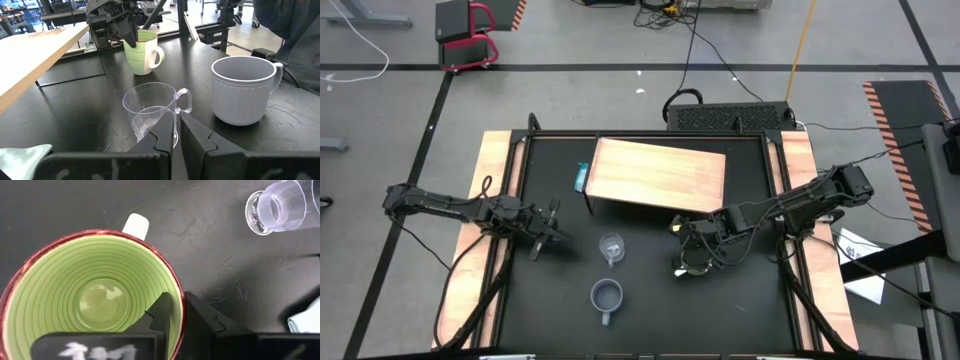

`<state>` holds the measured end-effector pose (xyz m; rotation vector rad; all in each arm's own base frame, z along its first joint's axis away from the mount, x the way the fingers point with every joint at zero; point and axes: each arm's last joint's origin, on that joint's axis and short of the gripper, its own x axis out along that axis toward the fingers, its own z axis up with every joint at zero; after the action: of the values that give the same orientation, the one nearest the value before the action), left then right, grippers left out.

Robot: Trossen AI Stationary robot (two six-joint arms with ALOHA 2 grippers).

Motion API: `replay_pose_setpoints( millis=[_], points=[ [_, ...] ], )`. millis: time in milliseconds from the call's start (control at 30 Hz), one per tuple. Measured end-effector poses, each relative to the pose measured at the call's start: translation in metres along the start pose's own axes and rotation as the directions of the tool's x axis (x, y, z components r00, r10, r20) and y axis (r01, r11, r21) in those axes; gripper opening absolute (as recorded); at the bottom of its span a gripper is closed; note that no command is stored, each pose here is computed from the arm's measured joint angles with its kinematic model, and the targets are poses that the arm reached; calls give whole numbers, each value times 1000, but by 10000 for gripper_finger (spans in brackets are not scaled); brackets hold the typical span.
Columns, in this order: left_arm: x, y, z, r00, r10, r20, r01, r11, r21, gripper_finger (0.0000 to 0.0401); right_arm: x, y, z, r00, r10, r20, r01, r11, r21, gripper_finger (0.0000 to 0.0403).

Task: Stack small to large cups/mugs on shelf
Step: Put the green cup on the shelf

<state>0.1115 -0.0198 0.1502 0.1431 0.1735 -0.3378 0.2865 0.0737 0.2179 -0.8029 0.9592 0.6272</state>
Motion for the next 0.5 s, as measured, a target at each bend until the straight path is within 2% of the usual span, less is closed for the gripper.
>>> replay_pose_setpoints(
  millis=[500],
  points=[
    [0, 0, 0, 1000, 0, 0, 0, 1000, 0, 33, -3, -5, -8, 1000, 14, -3, -14, 998, 56, 15]
  ],
)
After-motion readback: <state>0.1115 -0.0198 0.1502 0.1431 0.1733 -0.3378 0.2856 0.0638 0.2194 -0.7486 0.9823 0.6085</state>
